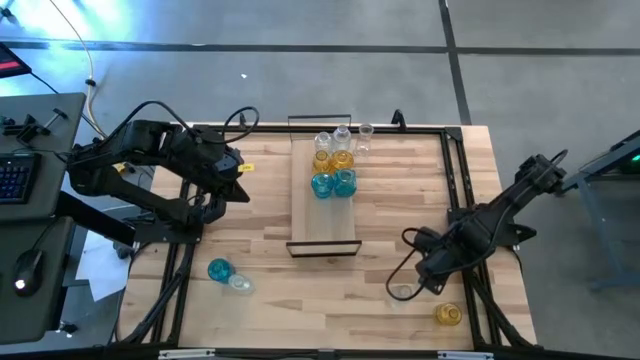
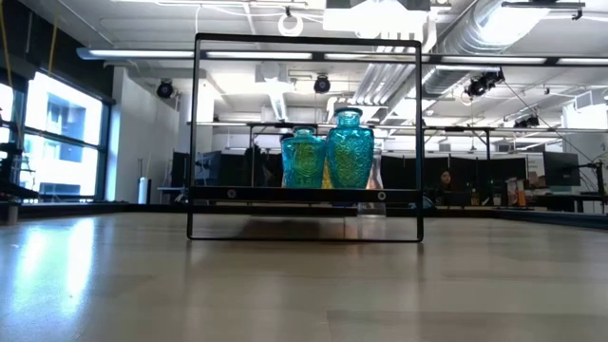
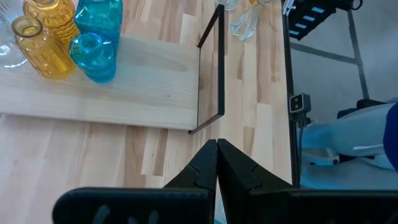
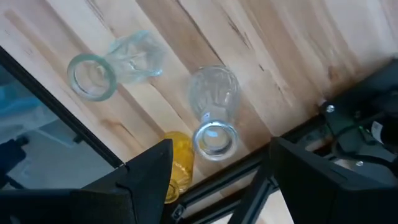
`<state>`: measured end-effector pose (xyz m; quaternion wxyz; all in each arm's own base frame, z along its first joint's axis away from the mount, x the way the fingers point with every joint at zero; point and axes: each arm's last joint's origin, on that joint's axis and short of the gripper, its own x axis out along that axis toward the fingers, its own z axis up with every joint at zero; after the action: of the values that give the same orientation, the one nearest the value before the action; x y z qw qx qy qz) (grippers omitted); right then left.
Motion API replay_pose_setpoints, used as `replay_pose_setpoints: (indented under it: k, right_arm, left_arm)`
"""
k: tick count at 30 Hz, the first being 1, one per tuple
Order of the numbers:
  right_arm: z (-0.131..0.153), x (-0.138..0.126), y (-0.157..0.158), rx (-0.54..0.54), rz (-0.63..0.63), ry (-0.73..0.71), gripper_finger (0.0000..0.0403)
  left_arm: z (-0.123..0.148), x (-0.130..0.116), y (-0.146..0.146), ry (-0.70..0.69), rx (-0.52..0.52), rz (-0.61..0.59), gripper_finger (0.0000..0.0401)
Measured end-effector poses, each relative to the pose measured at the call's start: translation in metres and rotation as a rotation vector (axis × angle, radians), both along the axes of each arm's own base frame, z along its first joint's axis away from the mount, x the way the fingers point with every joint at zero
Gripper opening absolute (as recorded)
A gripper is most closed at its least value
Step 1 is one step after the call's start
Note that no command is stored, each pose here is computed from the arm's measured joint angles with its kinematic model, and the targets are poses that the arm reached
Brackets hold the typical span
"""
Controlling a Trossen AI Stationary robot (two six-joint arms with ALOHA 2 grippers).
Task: Sort vases onto shelf
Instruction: Put the bottom right transparent flower vase on the shelf aligned with the other transparent flower vase
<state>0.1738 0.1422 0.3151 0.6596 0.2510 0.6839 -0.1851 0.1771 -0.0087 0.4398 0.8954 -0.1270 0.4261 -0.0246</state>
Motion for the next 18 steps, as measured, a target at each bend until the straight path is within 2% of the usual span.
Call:
replay_pose_setpoints:
  k: [7,18]
  right_arm:
    - [-0.0050,0.0024,0.0013,-0.017,-0.001,-0.010,0.0252]
    - [-0.0056,0.0013,0.0008,-0.029,-0.015,0.009,0.0252]
  left_arm:
    - [-0.0002,0.0003,0.0022,-0.001,0.060,0.052,0.0001]
    - [-0.0002,0.0003,0.0023,-0.001,0.061,0.052,0.0001]
